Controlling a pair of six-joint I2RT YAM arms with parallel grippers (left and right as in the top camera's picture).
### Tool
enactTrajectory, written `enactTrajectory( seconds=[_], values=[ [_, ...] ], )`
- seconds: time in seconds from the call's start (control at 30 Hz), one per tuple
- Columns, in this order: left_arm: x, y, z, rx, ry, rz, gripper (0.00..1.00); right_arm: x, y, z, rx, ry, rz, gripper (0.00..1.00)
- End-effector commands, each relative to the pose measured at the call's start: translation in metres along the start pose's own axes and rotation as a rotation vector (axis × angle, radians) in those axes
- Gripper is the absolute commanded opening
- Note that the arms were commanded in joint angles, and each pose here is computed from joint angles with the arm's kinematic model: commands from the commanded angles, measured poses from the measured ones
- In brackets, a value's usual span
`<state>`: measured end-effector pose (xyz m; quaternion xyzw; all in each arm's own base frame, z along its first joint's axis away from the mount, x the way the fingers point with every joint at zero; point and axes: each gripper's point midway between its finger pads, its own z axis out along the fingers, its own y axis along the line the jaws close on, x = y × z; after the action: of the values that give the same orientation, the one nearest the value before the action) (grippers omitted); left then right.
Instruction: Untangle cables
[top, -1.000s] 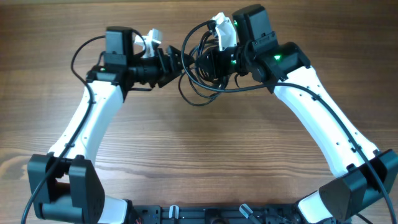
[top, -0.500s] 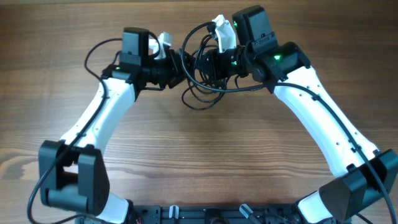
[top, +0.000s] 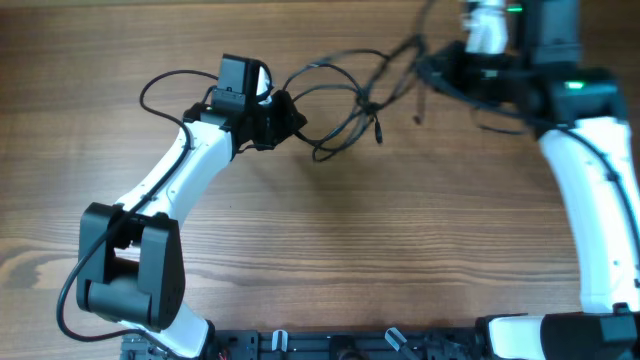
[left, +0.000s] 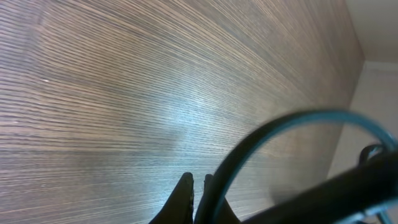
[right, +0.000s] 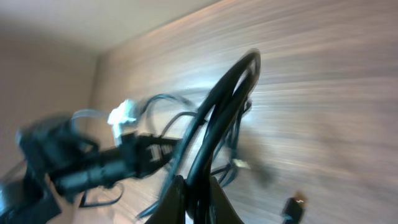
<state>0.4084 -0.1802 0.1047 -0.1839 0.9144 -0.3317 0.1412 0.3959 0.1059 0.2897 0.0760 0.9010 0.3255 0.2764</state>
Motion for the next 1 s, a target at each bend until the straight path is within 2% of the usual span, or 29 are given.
enactTrajectory(
  seconds=[0.0, 0.1, 0.2, 0.37, 0.47, 0.57, 0.73, 0.83, 0.9, 0.97],
  values=[
    [-0.016, 0.014, -0.008, -0.034, -0.046, -0.027, 0.04, -0.013, -0.049, -0.020, 0.134, -0.048, 0.110, 0.04],
    [-0.024, 0.013, -0.019, -0.022, -0.075, -0.031, 0.04, -0.002, -0.072, -0.019, 0.225, -0.007, 0.139, 0.04],
    [-0.041, -0.004, -0.054, 0.047, -0.154, -0.010, 0.04, 0.004, -0.081, -0.018, 0.268, 0.023, 0.134, 0.04],
    [-0.062, -0.062, -0.162, 0.312, -0.337, 0.093, 0.04, 0.024, -0.110, -0.003, 0.355, 0.125, 0.150, 0.04],
    [-0.076, -0.064, -0.231, 0.369, -0.502, 0.048, 0.04, 0.051, -0.143, 0.016, 0.433, 0.225, 0.194, 0.04],
    [-0.083, -0.055, -0.272, 0.372, -0.611, 0.039, 0.04, 0.072, -0.161, 0.030, 0.456, 0.299, 0.223, 0.04],
    [-0.089, -0.044, -0.285, 0.356, -0.655, 0.018, 0.04, 0.081, -0.185, 0.031, 0.556, 0.302, 0.223, 0.04],
    [-0.107, -0.016, -0.303, 0.291, -0.750, -0.046, 0.04, 0.084, -0.197, 0.029, 0.617, 0.305, 0.223, 0.04],
    [-0.105, -0.008, -0.299, 0.272, -0.732, -0.074, 0.04, 0.084, -0.195, 0.030, 0.608, 0.304, 0.229, 0.05],
    [-0.098, 0.005, -0.276, 0.232, -0.650, -0.131, 0.04, 0.085, -0.180, 0.039, 0.500, 0.326, 0.202, 0.04]
  ],
)
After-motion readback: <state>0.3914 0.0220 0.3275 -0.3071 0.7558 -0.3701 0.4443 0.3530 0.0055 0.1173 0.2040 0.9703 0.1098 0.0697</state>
